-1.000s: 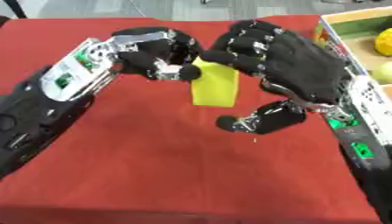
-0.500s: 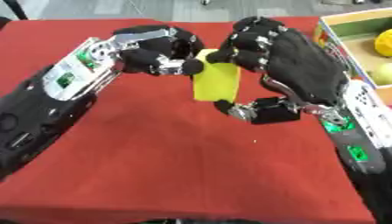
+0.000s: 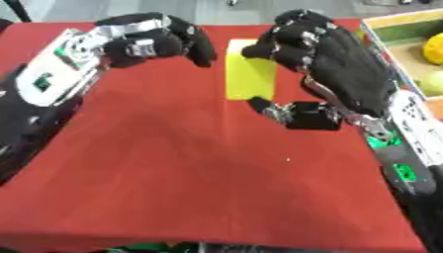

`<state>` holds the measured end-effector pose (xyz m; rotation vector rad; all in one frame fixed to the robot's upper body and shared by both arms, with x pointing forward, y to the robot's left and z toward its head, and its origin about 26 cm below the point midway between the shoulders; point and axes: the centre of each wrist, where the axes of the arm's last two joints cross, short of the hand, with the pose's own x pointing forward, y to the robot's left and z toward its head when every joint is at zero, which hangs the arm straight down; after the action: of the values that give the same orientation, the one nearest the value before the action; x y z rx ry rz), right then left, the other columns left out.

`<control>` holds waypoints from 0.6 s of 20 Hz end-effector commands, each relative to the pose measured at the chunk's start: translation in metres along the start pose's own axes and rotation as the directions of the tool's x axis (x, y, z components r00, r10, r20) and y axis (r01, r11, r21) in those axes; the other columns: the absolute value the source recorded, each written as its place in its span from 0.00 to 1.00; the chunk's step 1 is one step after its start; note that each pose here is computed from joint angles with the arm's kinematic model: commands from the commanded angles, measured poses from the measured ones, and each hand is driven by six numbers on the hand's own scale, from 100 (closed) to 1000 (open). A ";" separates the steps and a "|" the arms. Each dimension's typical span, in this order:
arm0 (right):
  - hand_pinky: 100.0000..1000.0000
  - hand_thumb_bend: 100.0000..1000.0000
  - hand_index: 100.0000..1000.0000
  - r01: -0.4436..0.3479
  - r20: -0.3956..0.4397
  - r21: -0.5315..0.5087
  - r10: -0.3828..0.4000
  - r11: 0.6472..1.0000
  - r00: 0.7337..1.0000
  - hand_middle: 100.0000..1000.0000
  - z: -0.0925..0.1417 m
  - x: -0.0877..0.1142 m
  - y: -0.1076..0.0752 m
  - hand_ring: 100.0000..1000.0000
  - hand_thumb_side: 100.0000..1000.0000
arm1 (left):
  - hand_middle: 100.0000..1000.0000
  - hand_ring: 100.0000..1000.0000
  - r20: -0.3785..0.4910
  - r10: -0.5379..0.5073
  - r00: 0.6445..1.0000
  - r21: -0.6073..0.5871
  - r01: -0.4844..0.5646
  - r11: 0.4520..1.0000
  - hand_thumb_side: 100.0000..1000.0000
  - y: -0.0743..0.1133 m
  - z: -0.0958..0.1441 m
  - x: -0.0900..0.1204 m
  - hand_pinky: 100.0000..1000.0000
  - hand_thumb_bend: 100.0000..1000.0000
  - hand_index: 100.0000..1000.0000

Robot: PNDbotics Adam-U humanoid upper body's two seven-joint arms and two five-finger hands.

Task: Pick up the objects with one hand, pass them to the other hand, and then place them into the box on the other side of the table.

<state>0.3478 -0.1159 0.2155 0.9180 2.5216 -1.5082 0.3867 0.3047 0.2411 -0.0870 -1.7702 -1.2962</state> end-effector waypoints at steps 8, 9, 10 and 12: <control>0.73 0.11 0.66 -0.220 -0.522 0.169 0.277 0.961 0.807 0.45 0.086 -0.106 -0.010 0.65 0.16 | 0.58 0.63 0.009 0.032 0.999 0.568 -0.031 0.823 0.77 0.016 0.084 -0.022 0.74 0.68 0.76; 0.73 0.10 0.66 -0.229 -0.576 0.201 0.304 0.952 0.759 0.46 0.099 -0.119 -0.011 0.65 0.16 | 0.58 0.62 0.025 0.054 0.998 0.600 -0.058 0.798 0.77 0.011 0.088 -0.025 0.73 0.68 0.75; 0.73 0.09 0.67 -0.230 -0.622 0.228 0.323 0.946 0.713 0.47 0.110 -0.131 -0.010 0.66 0.18 | 0.57 0.61 0.041 0.077 0.996 0.629 -0.086 0.773 0.77 0.006 0.092 -0.029 0.73 0.67 0.74; 0.72 0.09 0.68 -0.222 -0.704 0.274 0.352 0.936 0.617 0.50 0.135 -0.153 -0.009 0.68 0.23 | 0.56 0.60 0.072 0.125 0.990 0.680 -0.140 0.720 0.76 -0.003 0.100 -0.035 0.72 0.66 0.73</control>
<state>0.4317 -0.2753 0.1967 2.1195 2.5338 -1.4739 0.3482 0.3925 0.1964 0.1690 -2.0551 -0.5124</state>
